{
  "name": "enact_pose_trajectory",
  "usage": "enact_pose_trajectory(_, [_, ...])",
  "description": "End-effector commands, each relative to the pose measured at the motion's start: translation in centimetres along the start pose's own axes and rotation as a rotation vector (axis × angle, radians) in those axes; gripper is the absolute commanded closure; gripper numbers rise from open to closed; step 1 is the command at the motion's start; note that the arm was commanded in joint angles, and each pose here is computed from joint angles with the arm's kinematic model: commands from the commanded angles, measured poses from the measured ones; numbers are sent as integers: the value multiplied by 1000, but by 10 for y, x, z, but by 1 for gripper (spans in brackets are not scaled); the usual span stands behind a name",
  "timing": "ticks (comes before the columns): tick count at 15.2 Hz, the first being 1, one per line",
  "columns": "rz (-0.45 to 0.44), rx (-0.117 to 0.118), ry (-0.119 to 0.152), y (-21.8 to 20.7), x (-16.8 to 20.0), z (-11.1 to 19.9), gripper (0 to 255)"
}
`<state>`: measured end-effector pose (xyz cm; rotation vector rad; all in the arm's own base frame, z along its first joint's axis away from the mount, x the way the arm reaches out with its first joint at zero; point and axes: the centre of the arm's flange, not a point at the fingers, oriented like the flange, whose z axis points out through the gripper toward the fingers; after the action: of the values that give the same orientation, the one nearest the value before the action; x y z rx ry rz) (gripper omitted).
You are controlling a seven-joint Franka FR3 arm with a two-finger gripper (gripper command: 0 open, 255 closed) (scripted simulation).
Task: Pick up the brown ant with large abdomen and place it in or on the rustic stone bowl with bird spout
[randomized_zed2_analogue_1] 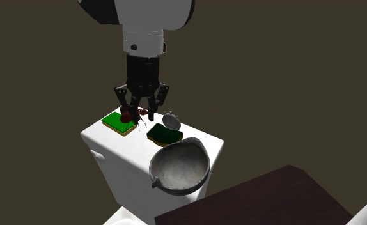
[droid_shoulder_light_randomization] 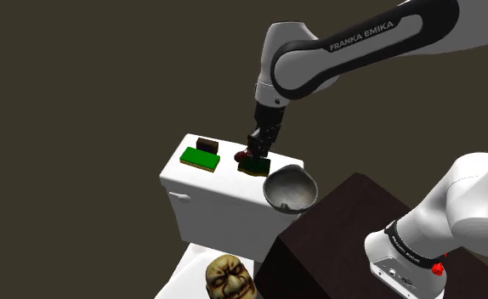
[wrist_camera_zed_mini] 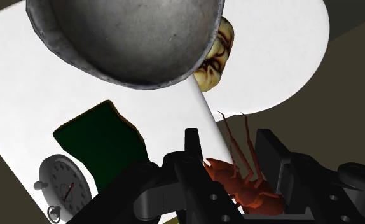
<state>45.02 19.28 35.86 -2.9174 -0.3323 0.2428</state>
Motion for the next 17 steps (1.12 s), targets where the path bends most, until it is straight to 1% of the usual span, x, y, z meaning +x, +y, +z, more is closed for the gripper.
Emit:
enact_pose_trajectory(1, [0, 0, 0, -3, -1, -11, 255])
enact_pose_trajectory(3, [0, 0, 0, -4, -2, -17, 255])
enact_pose_trajectory(13, [0, 0, 0, 44, -125, -14, 255])
enact_pose_trajectory(14, [0, 0, 0, 51, -144, -14, 255])
enact_pose_trajectory(17, [0, 0, 0, 55, -142, 2, 255])
